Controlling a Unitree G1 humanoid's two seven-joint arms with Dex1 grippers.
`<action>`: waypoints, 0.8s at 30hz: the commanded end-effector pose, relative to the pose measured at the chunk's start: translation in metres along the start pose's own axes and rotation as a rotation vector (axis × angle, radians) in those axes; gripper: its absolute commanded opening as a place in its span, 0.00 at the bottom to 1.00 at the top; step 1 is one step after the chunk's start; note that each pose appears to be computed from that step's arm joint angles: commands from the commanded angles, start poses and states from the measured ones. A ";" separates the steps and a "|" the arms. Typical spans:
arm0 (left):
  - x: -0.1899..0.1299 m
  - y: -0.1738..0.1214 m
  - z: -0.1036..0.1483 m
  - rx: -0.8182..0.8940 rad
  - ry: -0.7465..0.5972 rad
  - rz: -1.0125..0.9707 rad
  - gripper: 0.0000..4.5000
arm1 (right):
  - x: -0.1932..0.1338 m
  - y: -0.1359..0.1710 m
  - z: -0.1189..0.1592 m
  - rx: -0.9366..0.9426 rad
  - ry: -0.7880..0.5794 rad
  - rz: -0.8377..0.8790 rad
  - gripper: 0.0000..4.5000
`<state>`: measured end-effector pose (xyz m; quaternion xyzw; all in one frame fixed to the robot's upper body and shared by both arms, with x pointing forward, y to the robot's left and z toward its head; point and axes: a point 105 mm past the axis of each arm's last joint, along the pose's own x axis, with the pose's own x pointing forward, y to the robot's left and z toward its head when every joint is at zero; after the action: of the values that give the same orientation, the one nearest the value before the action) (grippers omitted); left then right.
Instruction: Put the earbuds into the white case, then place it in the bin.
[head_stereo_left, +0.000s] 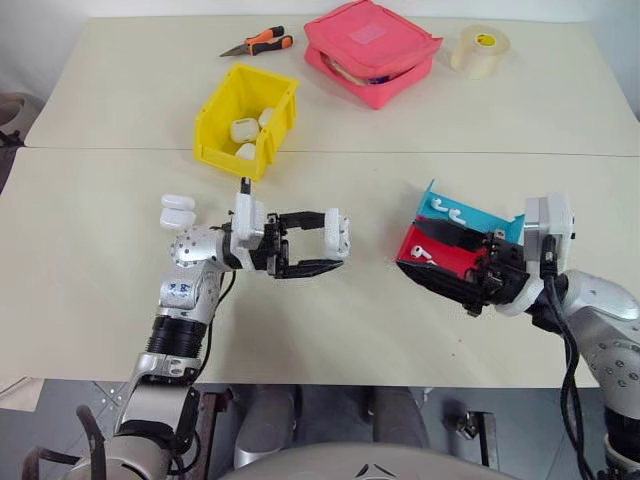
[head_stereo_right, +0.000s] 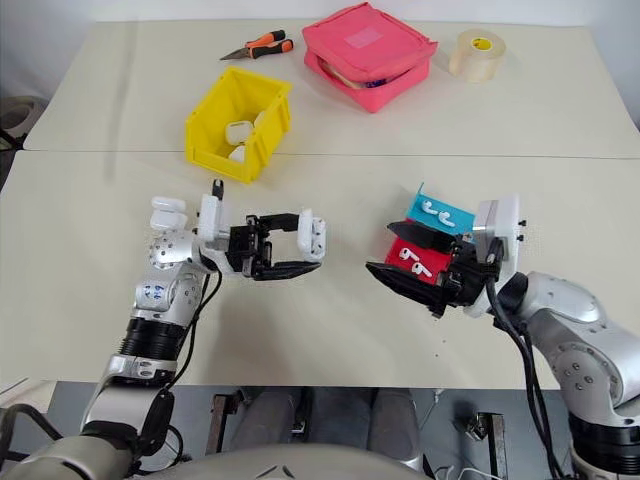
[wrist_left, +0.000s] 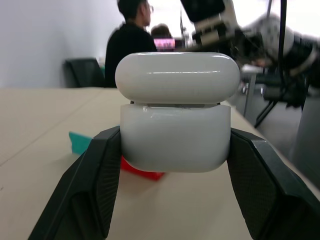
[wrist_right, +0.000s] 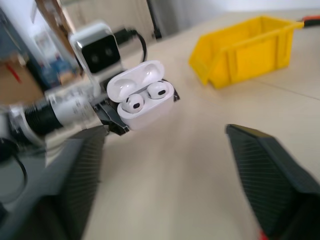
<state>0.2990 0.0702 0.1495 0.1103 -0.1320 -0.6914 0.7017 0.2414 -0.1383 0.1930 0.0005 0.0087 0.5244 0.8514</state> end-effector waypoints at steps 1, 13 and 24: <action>0.011 0.007 0.000 0.113 0.148 -0.047 0.62 | 0.017 0.006 0.013 -0.097 0.026 0.050 0.56; 0.030 -0.002 -0.005 0.152 0.153 -0.084 0.62 | 0.059 0.012 0.004 -0.131 0.144 0.109 0.02; 0.012 -0.002 0.023 0.113 -0.067 -0.006 0.62 | 0.008 -0.012 -0.018 -0.122 0.200 -0.039 0.02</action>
<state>0.2961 0.0508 0.1530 0.1550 -0.1509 -0.6913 0.6894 0.2545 -0.1259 0.1590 -0.0903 0.1072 0.5176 0.8441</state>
